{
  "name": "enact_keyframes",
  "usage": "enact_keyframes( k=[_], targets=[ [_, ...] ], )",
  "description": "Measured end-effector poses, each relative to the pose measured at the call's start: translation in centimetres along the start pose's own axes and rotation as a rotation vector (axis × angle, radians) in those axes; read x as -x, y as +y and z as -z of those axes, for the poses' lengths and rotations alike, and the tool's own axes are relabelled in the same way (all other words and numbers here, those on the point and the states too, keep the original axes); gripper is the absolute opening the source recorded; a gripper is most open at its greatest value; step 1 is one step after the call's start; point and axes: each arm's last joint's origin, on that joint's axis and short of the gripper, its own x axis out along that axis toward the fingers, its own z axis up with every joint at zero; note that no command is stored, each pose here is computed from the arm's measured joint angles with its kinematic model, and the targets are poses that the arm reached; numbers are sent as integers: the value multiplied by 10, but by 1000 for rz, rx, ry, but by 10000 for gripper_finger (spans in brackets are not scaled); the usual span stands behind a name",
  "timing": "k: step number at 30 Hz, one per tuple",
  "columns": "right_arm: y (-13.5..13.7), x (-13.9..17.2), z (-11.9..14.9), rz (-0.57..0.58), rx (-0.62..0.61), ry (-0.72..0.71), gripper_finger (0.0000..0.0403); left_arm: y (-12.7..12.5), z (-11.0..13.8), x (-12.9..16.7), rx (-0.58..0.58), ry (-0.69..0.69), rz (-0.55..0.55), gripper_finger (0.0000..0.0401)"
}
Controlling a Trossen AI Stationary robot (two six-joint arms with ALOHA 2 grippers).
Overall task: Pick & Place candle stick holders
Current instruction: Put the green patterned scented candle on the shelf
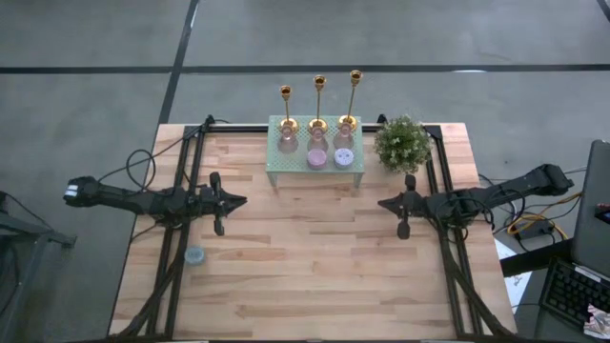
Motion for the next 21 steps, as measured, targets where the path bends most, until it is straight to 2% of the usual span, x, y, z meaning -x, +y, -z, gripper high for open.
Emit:
enact_keyframes(
  k=[7, 21],
  targets=[
    [0, 0, 0, -1, 94, 2, 8, 0, 0, 0, 0, 0, 0, 37],
    [0, 0, 1, -3, 98, 3, 8, 0, 0, 0, 0, 0, 0, 37]
  ],
)
